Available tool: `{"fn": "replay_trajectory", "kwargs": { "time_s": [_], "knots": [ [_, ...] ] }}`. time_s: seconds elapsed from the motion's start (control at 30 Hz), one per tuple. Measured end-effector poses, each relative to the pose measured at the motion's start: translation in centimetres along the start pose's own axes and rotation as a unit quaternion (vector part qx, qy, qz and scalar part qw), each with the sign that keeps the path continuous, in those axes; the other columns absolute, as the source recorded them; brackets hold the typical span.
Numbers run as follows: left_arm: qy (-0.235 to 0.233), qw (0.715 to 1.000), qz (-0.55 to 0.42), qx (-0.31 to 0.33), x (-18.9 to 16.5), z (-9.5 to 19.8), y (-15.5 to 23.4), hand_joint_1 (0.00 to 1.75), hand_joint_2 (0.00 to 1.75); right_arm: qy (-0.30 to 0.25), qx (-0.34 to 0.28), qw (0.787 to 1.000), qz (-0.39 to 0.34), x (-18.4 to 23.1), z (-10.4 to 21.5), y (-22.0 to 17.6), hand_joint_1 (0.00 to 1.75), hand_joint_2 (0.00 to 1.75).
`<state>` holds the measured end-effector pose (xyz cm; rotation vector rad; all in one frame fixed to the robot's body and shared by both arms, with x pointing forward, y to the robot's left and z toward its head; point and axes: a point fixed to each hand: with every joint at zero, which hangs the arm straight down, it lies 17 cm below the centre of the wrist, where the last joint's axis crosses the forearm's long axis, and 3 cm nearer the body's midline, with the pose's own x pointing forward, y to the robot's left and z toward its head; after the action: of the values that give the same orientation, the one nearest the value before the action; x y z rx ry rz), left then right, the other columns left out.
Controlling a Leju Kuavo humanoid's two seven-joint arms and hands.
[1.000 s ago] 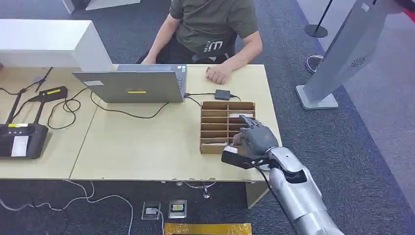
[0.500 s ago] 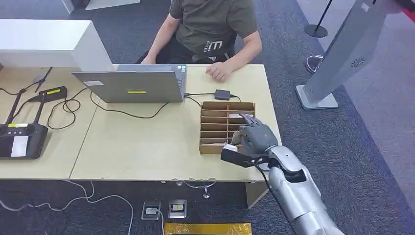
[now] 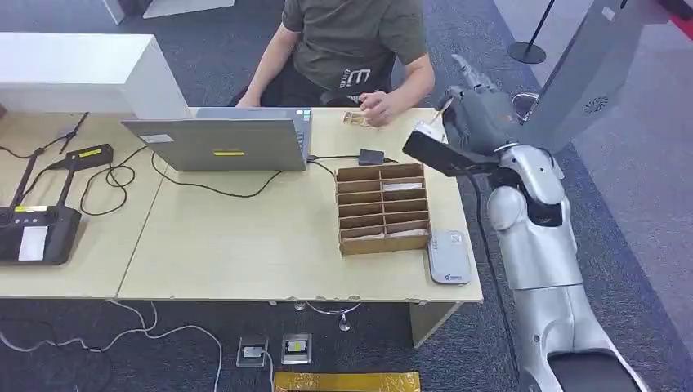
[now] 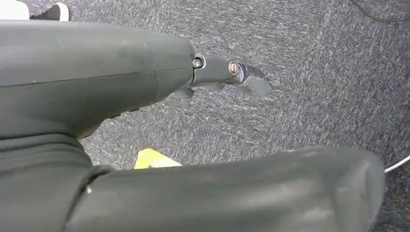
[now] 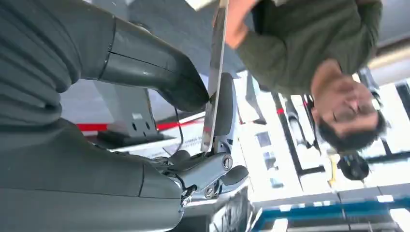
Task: Pass the card to the sensor for recognition and then transmit it.
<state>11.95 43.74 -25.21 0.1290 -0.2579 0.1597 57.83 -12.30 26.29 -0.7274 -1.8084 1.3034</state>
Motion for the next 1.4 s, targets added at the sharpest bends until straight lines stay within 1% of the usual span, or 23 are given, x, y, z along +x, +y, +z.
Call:
{"fn": "replay_trajectory", "kwargs": {
  "time_s": [0.1, 0.17, 0.23, 0.37, 0.53, 0.77, 1.07, 1.1, 1.2, 1.23, 1.4],
  "knots": [
    [0.000, 1.000, -0.003, 0.000, 0.1, 0.0, 0.0, 0.00, 0.00, -0.009, -0.030, 0.999, -0.001, 0.7, -1.0, -2.4, 1.75, 1.75],
    [0.000, 1.000, -0.004, 0.000, 0.1, 0.0, -0.1, 0.00, 0.00, -0.013, -0.050, 0.999, 0.012, 1.0, -1.5, -3.6, 1.75, 1.75],
    [0.000, 1.000, -0.006, -0.001, 0.2, 0.0, -0.2, 0.00, 0.00, -0.014, -0.062, 0.997, 0.035, 1.2, -2.1, -3.9, 1.75, 1.75],
    [-0.002, 1.000, -0.011, -0.004, 0.3, 0.0, -0.5, 0.00, 0.00, -0.010, -0.066, 0.996, 0.055, 1.5, -3.0, -3.1, 1.75, 1.75],
    [-0.005, 1.000, -0.015, -0.008, 0.4, 0.0, -0.8, 0.00, 0.00, 0.006, -0.041, 0.997, 0.061, 1.1, -3.9, -0.7, 1.75, 1.75],
    [-0.006, 1.000, -0.024, -0.013, 0.4, 0.0, -0.9, 0.00, 0.00, 0.034, -0.002, 0.997, 0.062, 0.2, -4.6, 1.6, 1.75, 1.75],
    [-0.004, 0.999, -0.034, -0.014, 0.2, 0.0, -1.0, 0.00, 0.00, 0.055, 0.023, 0.996, 0.067, -1.0, -4.5, 2.9, 1.73, 1.75],
    [-0.003, 0.999, -0.035, -0.015, 0.2, 0.0, -1.1, 0.00, 0.00, 0.058, 0.025, 0.996, 0.067, -1.3, -4.4, 3.1, 0.00, 1.75],
    [-0.003, 0.999, -0.038, -0.017, 0.1, 0.0, -1.2, 0.00, 0.00, 0.066, 0.030, 0.995, 0.070, -1.9, -4.2, 3.5, 0.00, 1.75],
    [-0.004, 0.999, -0.038, -0.017, 0.1, 0.0, -1.3, 0.00, 0.00, 0.069, 0.030, 0.995, 0.071, -2.1, -4.1, 3.6, 0.00, 0.00],
    [-0.006, 0.999, -0.043, -0.020, 0.1, 0.0, -1.5, 0.00, 0.00, 0.082, 0.031, 0.993, 0.080, -3.1, -3.7, 3.8, 0.00, 0.00]
  ]
}}
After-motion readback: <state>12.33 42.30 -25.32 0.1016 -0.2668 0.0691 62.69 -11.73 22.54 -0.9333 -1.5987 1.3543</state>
